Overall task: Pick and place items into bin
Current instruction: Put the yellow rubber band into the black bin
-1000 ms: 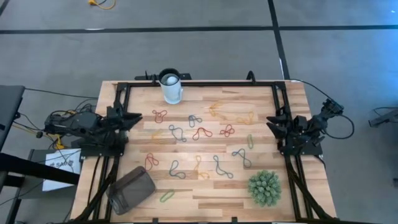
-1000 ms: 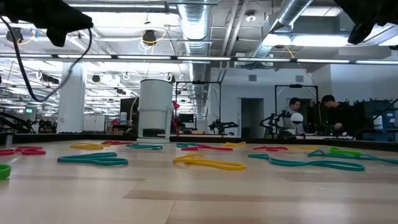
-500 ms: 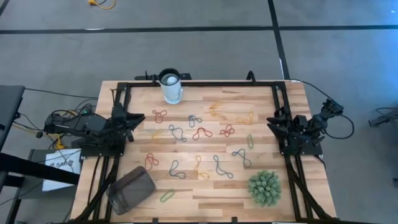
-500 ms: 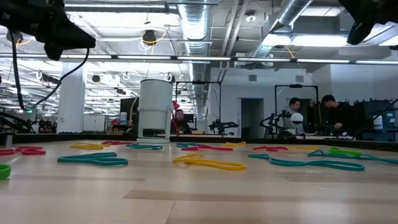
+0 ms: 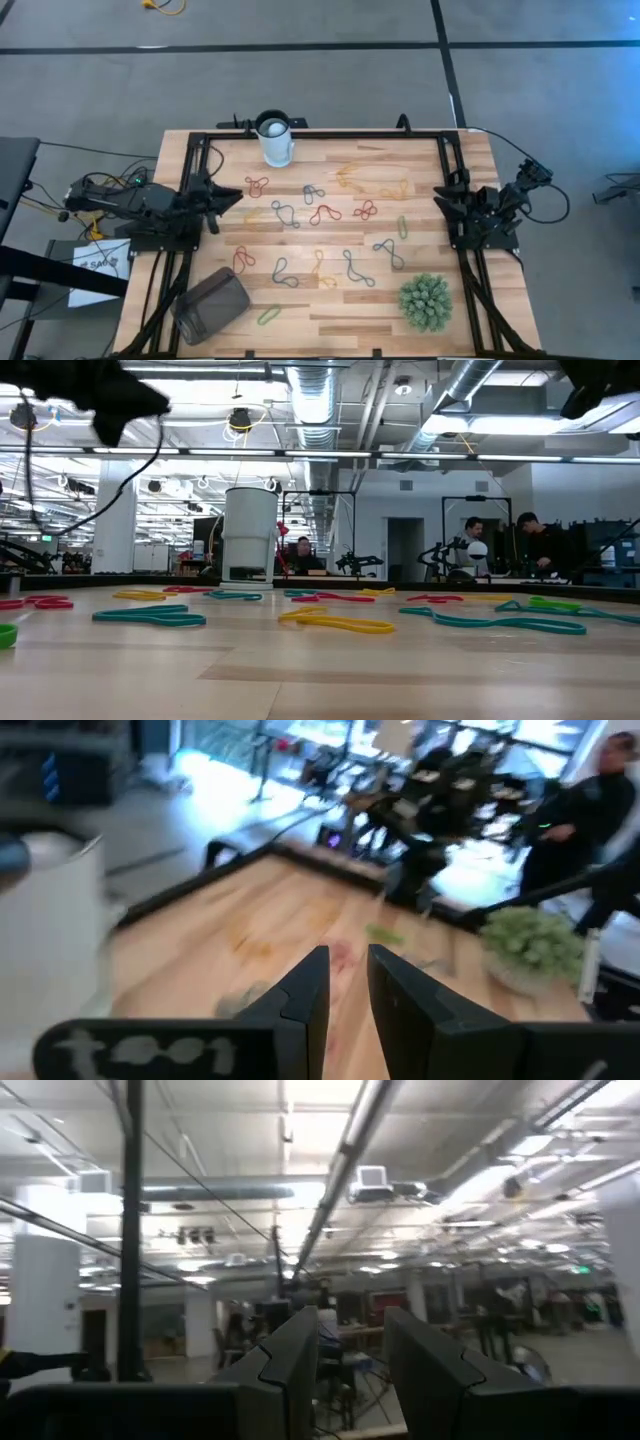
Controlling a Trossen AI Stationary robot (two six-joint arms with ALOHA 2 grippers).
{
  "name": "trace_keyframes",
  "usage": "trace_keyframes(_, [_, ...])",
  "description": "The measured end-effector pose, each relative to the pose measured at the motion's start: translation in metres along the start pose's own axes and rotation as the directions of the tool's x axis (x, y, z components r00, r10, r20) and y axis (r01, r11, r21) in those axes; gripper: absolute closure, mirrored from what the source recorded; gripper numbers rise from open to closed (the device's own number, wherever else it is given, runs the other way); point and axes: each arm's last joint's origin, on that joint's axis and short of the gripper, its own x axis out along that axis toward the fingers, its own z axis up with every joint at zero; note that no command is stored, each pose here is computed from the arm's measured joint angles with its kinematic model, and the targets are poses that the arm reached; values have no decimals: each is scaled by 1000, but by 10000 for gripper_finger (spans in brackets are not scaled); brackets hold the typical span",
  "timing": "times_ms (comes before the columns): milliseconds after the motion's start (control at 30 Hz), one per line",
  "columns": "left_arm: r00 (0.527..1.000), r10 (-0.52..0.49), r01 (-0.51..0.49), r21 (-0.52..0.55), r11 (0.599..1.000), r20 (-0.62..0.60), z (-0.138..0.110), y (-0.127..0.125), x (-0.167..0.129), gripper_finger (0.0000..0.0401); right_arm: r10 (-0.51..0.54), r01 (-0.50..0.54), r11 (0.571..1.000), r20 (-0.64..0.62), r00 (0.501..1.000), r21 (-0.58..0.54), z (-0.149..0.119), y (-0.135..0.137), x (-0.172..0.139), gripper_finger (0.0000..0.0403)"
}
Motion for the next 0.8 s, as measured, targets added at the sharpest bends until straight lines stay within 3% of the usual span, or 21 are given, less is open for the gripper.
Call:
trace_keyframes(133, [998,-48,51,138,989,-29,16,-20,23,340,-24,24,1000,19,1000,7,1,-1,2,290])
trace_keyframes(233, [983,87,-49,226,973,-160,19,-27,41,340,-87,87,996,-7,996,-5,-1,-4,4,290])
trace_keyframes(367, [907,277,-163,344,925,-317,10,-28,61,340,-285,279,958,-99,953,-65,-7,-9,4,290])
trace_keyframes(467, [837,350,-162,418,894,-422,-2,-27,69,340,-403,388,915,-170,899,-116,-13,-12,3,290])
trace_keyframes(567, [786,351,-153,391,908,-508,-14,-28,75,340,-452,434,892,-225,863,-125,-21,-12,2,290])
trace_keyframes(800, [657,391,-231,322,918,-644,-37,-24,83,340,-431,443,895,-328,840,-43,-39,-9,-2,290])
